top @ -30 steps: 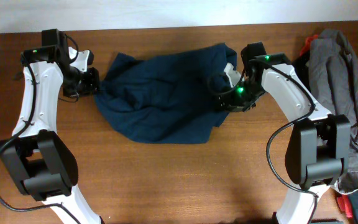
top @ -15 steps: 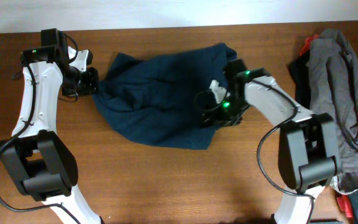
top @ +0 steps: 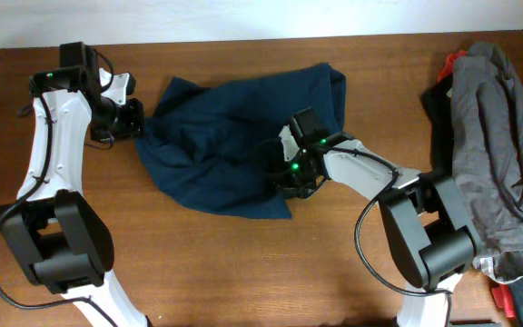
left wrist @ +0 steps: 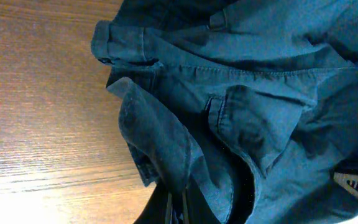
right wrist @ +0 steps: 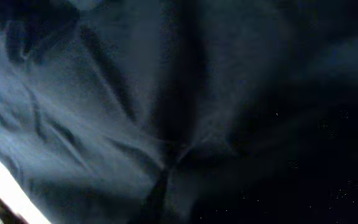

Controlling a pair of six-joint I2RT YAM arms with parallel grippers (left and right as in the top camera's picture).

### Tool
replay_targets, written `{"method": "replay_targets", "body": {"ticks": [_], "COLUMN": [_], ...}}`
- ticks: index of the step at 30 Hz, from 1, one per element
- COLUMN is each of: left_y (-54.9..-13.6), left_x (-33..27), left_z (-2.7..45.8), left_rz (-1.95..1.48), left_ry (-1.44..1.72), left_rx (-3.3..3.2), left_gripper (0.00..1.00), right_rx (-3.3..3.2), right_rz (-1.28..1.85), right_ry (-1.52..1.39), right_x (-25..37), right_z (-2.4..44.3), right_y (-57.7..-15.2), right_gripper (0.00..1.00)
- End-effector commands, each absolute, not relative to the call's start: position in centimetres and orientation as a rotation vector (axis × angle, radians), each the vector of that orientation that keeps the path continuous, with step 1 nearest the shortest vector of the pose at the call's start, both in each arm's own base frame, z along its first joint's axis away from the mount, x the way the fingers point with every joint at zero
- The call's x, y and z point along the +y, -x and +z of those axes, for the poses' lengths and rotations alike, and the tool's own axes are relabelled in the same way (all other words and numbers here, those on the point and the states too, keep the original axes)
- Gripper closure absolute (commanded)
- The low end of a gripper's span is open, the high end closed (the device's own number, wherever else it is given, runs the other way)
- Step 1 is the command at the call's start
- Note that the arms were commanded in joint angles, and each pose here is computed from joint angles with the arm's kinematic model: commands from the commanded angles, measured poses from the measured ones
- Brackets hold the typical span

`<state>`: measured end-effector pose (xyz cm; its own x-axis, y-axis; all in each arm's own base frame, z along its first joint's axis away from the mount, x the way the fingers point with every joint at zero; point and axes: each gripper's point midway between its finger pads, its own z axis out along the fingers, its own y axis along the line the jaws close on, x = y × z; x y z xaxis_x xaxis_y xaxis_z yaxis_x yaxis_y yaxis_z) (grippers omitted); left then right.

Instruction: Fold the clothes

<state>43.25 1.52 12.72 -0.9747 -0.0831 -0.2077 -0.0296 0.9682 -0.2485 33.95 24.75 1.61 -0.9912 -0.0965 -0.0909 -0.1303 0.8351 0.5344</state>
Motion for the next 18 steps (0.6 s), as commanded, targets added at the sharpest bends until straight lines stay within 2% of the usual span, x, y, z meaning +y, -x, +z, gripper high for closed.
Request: {"method": "replay_targets", "body": {"ticks": [1, 4, 7, 10, 15, 18], "left_y": [-42.8, -41.8, -40.7, -40.0, -40.9, -41.6], "left_x": [1.8, 1.7, 1.5, 1.4, 1.4, 1.3], "left_z": [13.1, 13.0, 13.2, 13.3, 13.4, 13.5], "left_rz": [-0.356, -0.367, -0.379, -0.387, -0.379, -0.370], "left_ry": [0.079, 0.088, 0.098, 0.104, 0.092, 0.077], "left_rx": [2.907, 2.947, 2.994, 3.017, 2.984, 2.953], "left_gripper": [0.99, 0.99, 1.00, 1.00, 0.99, 0.99], "right_rx": [2.883, 2.807, 2.852, 2.922, 2.899, 2.868], "right_rz": [1.011, 1.188, 1.194, 1.097, 0.822, 0.803], "right_ry": [0.373, 0.658, 0.773, 0.803, 0.816, 0.806], "right_x": [26.5, 27.2, 25.9, 24.3, 22.8, 23.5], "right_z": [5.2, 9.9, 13.4, 15.0, 13.2, 11.7], "right_y": [-32.8, -29.9, -26.9, -25.3, -28.1, -30.0], "right_gripper": [0.96, 0.96, 0.96, 0.96, 0.96, 0.96]}}
